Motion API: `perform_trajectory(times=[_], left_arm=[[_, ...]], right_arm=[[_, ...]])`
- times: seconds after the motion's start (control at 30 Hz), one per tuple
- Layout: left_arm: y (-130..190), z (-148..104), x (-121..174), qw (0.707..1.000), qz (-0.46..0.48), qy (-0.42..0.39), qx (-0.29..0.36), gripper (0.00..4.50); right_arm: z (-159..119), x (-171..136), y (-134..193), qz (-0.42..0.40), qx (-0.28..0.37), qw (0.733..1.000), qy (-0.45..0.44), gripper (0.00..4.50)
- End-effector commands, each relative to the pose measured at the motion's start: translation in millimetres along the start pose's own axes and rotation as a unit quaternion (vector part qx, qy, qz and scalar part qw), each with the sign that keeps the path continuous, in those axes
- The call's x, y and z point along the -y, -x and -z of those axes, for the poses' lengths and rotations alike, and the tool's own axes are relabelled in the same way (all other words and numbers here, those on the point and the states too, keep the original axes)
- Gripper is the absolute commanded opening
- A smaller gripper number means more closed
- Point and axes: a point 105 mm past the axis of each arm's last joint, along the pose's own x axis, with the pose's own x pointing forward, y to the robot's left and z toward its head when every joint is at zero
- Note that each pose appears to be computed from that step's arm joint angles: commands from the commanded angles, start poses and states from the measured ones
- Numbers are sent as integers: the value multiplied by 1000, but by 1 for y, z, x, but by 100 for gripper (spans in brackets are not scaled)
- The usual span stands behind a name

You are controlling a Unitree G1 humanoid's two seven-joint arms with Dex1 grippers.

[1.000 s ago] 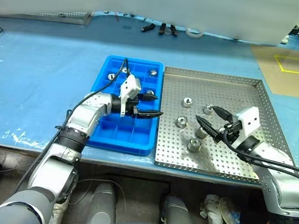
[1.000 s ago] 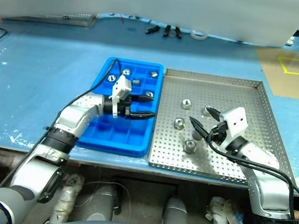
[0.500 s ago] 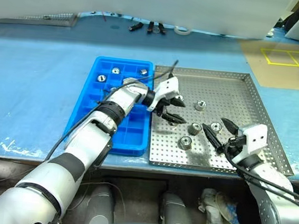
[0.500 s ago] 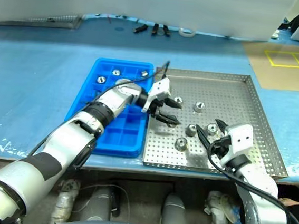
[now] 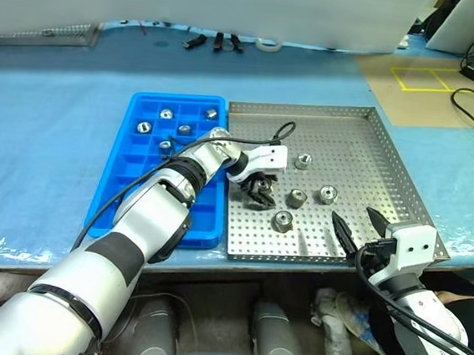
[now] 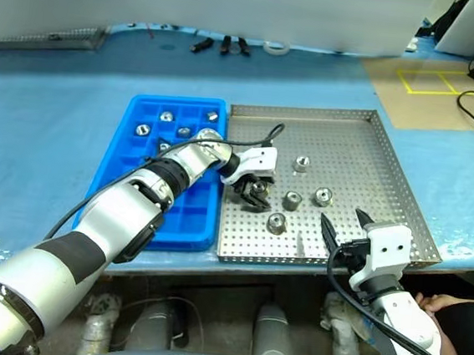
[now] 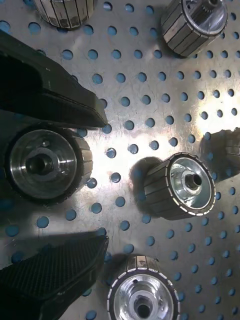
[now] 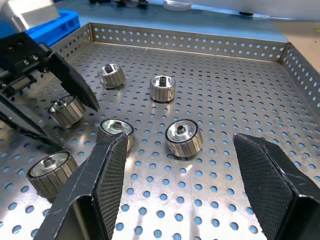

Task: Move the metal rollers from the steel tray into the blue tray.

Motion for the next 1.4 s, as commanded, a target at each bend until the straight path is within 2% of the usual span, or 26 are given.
perform_trajectory(times=[0.03, 0.2, 0.3, 0.43, 0.7, 0.87, 0.97, 1.03, 1.2, 1.4], left_arm=[[0, 2, -2, 999, -6, -28, -25, 361], [1, 15, 0, 998, -7, -37, -55, 361], [1, 17, -1, 998, -11, -33, -56, 303], [5, 26, -8, 995, -42, -31, -80, 176], [13, 27, -12, 996, -49, -23, -72, 171], [24, -10, -14, 999, -25, -15, 44, 171], [48, -37, -14, 991, 6, -22, 134, 171], [63, -42, -12, 985, 23, -26, 170, 171], [96, -33, -10, 979, 14, -25, 203, 171], [130, -6, 2, 972, -82, 19, 218, 171]], right_arm=[[-16, 3, 1, 7, 29, 999, 17, 355], [-13, 4, 0, 8, 26, 999, 18, 355], [-12, 3, -3, 6, 25, 999, 18, 358], [-12, 3, -7, 2, 27, 999, 19, 358], [-12, 4, -12, -4, 30, 999, 22, 358], [-13, 4, -15, -9, 34, 999, 23, 358], [-17, 1, -18, -25, 42, 999, 20, 358], [-24, -5, -21, -46, 52, 997, 16, 358], [-43, -25, -34, -121, 77, 990, 15, 358], [-66, -55, -63, -242, 103, 965, 18, 358]])
